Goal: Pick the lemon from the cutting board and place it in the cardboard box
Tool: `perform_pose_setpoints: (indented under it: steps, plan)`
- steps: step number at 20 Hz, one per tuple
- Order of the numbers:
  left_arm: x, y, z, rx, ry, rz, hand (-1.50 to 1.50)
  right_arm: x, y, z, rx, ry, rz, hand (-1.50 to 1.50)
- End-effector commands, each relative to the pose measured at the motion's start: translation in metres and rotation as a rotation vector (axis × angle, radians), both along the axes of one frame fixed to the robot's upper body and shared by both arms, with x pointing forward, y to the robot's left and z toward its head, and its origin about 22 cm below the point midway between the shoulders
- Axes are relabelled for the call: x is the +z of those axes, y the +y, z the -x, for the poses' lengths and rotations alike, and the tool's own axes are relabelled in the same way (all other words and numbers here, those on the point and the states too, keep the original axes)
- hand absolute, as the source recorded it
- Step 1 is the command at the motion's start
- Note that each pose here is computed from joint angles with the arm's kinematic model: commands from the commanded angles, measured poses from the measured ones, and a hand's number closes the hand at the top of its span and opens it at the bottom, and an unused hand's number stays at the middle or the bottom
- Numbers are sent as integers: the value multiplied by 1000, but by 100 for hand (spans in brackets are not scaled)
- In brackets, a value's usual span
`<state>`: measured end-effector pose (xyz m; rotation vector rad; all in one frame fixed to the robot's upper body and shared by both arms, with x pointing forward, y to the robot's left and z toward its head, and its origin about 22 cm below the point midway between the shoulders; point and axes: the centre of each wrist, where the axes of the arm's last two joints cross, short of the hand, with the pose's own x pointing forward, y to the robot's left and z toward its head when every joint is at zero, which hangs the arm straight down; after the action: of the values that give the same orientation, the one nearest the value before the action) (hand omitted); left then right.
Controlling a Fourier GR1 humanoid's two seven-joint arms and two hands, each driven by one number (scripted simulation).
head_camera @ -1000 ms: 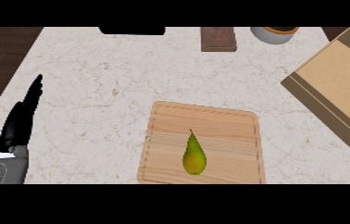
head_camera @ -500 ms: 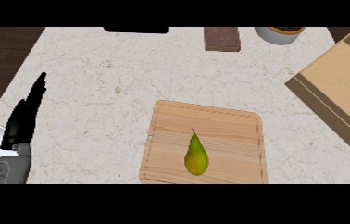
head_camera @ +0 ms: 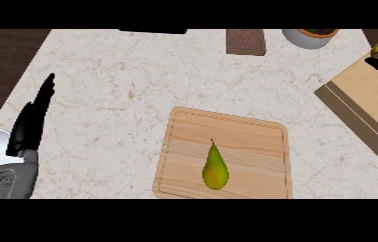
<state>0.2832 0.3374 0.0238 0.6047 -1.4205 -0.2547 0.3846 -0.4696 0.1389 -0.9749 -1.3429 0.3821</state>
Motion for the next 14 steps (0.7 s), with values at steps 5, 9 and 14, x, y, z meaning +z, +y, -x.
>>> perform_pose_setpoints:
  steps: [5, 9, 14]
  plan:
    - [-11, -9, 6, -8, 4, 18, 0, -14, 3, 1, -3, 7, -106, -150]
    - [9, 4, -8, -6, -7, -3, 0, -19, 6, 0, 13, -117, -118, -150]
    - [-1, -5, -3, 3, 7, 1, 0, -4, -7, 5, -28, -322, -207, -150]
